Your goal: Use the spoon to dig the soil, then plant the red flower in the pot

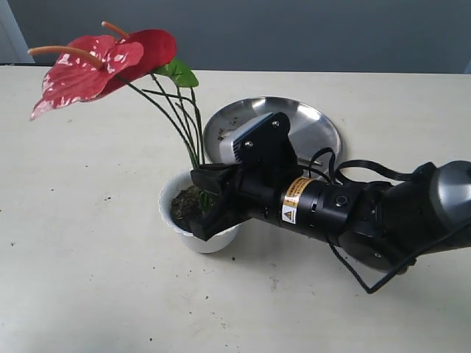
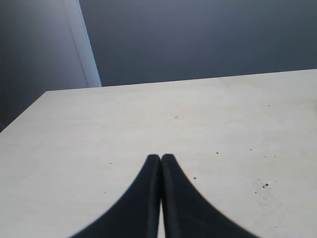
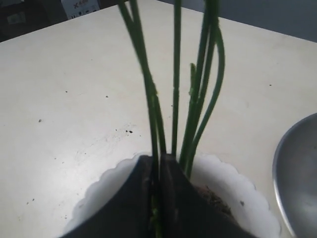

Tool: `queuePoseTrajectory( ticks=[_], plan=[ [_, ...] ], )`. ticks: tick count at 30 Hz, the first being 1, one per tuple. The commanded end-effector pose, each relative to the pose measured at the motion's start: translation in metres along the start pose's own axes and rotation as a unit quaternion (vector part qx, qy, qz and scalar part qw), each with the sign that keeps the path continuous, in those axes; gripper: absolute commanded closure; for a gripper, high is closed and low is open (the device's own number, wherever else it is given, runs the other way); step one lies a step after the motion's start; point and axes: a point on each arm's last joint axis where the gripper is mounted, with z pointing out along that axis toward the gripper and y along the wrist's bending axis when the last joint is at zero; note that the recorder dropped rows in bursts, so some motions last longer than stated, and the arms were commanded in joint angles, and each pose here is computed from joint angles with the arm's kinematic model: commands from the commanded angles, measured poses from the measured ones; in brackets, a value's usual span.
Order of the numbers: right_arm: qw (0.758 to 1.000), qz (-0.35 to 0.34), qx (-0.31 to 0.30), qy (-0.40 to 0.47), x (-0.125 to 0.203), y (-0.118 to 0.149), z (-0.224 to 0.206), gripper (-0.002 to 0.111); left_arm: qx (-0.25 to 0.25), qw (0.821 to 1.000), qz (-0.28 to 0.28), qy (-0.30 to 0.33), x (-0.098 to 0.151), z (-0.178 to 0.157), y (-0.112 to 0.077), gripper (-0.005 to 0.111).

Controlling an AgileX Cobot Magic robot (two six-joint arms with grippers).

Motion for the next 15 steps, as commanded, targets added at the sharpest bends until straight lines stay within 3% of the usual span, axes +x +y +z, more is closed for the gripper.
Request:
queuePoseTrajectory(
  ticks=[1,15],
  plan=[
    [0.989,0.0,0.009,0.146,0.039,-0.001,-0.003,0.109,0.004,1.0,-0.005,-0.006,-0.002,-0.001,0.0,0.106],
    [0.979,0.033,0.016,0.2,0.05,-0.002,-0.005,0.109,0.004,1.0,-0.005,-0.006,-0.002,-0.001,0.0,0.106]
  ],
)
